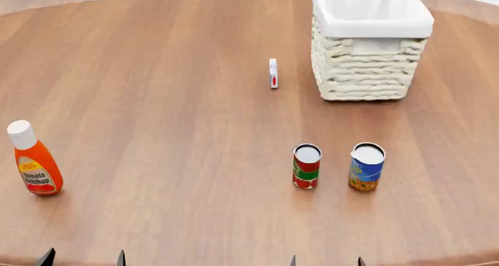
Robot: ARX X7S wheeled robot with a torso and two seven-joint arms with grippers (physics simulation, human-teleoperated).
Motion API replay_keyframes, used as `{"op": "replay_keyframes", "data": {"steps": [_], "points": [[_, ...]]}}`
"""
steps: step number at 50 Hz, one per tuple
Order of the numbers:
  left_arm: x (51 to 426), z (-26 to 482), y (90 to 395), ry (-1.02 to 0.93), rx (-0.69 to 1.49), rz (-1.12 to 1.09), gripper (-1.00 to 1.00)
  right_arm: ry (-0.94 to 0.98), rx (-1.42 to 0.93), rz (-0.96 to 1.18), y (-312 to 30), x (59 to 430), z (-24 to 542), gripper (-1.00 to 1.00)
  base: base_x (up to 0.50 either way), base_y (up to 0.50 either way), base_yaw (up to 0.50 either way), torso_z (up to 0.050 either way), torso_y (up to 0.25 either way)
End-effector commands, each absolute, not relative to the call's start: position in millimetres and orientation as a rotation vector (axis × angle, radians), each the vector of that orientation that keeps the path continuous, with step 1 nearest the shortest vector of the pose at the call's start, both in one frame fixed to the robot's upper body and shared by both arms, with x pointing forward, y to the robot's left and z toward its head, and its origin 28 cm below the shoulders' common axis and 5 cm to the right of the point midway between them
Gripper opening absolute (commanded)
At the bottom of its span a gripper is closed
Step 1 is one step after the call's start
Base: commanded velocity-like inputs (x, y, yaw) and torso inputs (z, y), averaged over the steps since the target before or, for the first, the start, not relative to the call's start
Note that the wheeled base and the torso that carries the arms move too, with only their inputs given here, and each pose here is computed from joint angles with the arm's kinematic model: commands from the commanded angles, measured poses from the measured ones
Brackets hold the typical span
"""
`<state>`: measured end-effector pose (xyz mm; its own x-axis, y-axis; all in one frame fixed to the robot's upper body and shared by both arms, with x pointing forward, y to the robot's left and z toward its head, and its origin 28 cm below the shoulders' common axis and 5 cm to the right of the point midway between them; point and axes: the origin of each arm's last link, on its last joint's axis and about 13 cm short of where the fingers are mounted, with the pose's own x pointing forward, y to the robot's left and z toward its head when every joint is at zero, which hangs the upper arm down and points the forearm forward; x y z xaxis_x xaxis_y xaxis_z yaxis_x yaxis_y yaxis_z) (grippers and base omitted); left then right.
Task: Pick up the alphabet soup and the cream cheese box, and put them in the basket.
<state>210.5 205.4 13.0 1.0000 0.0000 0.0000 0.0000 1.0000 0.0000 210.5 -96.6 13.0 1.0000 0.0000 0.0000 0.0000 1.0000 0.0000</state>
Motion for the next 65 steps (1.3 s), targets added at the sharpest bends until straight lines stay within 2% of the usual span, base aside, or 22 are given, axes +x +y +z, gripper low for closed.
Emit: {"op": "replay_keyframes", "data": {"steps": [1,14,16,22,27,44,51,65], "points": [[211.5,12.0,205.5,0.0,0.0,0.0,1.0,0.0,0.0,0.0,-96.0,211.3,12.5,1.0,0.0,0.0,0.0,0.0,0.0],[209.2,21.0,206.2,-0.049,-0.005,0.009,1.0,-0.051,0.001,0.019,-95.2,206.5,27.5,1.0,0.0,0.0,0.0,0.0,0.0],[207.9,28.6,205.2,-0.069,-0.071,-0.029,1.0,-0.072,0.008,0.027,-94.7,205.4,35.7,1.0,0.0,0.0,0.0,0.0,0.0],[207.8,52.4,210.9,-0.191,-0.054,0.023,1.0,-0.194,-0.005,0.044,-92.6,201.7,65.8,1.0,0.0,0.0,0.0,0.0,0.0],[200.9,75.4,208.8,-0.305,0.083,0.033,1.0,-0.261,-0.034,0.049,-93.6,194.7,86.1,1.0,0.0,0.0,0.0,0.0,0.0],[172.6,139.3,207.3,-0.629,0.092,0.014,1.0,-0.601,-0.066,0.012,-94.4,164.3,151.7,1.0,0.0,0.0,0.0,0.0,0.0],[165.5,151.9,206.6,-0.685,0.115,0.015,1.0,-0.709,-0.123,-0.007,-93.1,157.3,159.9,1.0,0.0,0.0,0.0,0.0,0.0],[168.9,146.4,205.5,-0.671,0.111,0.012,1.0,-0.7,-0.138,0.0,-93.9,158.9,158.3,1.0,0.0,0.0,0.0,0.0,0.0]]}}
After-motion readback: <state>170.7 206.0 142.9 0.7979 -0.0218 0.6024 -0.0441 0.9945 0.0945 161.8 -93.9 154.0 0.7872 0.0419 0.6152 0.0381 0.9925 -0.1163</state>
